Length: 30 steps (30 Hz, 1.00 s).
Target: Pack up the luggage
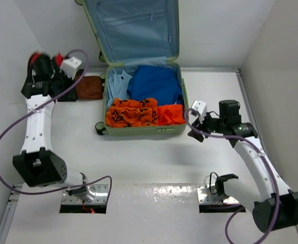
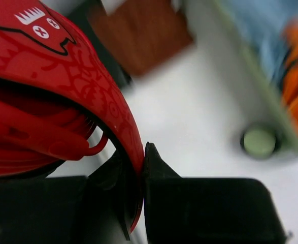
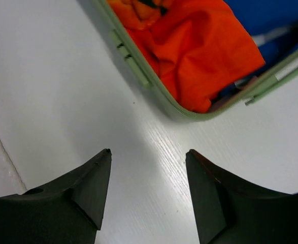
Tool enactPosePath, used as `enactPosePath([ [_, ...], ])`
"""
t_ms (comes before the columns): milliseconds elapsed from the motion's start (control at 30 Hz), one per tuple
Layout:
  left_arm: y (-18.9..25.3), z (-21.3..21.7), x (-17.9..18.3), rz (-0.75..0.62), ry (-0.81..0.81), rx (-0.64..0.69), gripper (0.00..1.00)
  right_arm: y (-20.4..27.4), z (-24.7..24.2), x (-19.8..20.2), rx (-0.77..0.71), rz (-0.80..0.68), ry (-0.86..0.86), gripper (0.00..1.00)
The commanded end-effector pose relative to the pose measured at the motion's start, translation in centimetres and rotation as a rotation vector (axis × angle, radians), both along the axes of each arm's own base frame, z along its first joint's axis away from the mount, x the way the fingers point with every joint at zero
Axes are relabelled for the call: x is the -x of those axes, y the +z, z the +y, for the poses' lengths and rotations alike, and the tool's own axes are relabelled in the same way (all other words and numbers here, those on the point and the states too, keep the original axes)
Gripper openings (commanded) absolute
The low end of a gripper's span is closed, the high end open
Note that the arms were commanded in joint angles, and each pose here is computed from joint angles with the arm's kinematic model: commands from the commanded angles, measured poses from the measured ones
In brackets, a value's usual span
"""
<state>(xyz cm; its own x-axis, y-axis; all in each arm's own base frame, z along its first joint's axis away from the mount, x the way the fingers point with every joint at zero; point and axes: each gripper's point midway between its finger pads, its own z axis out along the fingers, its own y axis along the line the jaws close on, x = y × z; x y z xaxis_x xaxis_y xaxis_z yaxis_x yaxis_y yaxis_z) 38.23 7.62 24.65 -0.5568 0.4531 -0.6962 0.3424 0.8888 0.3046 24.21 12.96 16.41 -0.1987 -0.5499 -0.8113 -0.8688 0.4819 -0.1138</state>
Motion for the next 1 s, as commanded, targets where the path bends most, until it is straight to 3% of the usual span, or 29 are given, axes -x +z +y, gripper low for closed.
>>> enactPosePath([
  [0,9.8,-7.0,-1.2,-0.244,-0.206,-0.011,0.00,2.3,-0.1,-2.6,-0.154,0.066,-0.126,0.60],
  [167,11.1,-15.6,-3.6,-0.260,-0.442,0.048,0.00,3.9,-3.4,-6.0,-0.301,0.122,-0.356,0.60],
  [267,10.4,-23.3,-4.9,-0.238,-0.586,0.082,0.00,4.0,-5.5,-7.2,-0.358,0.157,-0.457,0.60],
  [400,8.6,-28.9,-8.1,-0.224,-0.628,0.024,0.00,3.7,-6.4,-7.6,-0.390,0.195,-0.496,0.60],
  [700,-2.4,-35.7,-13.8,-0.092,-0.708,-0.070,0.00,2.7,-6.9,-7.0,-0.405,0.211,-0.524,0.60],
  [833,-6.3,-38.0,-16.0,-0.070,-0.700,-0.027,0.00,2.0,-6.9,-6.7,-0.404,0.230,-0.527,0.60],
  [900,-8.6,-39.4,-16.3,-0.047,-0.726,-0.017,0.07,2.2,-7.0,-6.7,-0.404,0.225,-0.529,0.60],
  [967,-7.9,-40.9,-16.0,-0.078,-0.773,0.020,0.10,2.1,-6.9,-6.6,-0.406,0.234,-0.525,0.60],
])
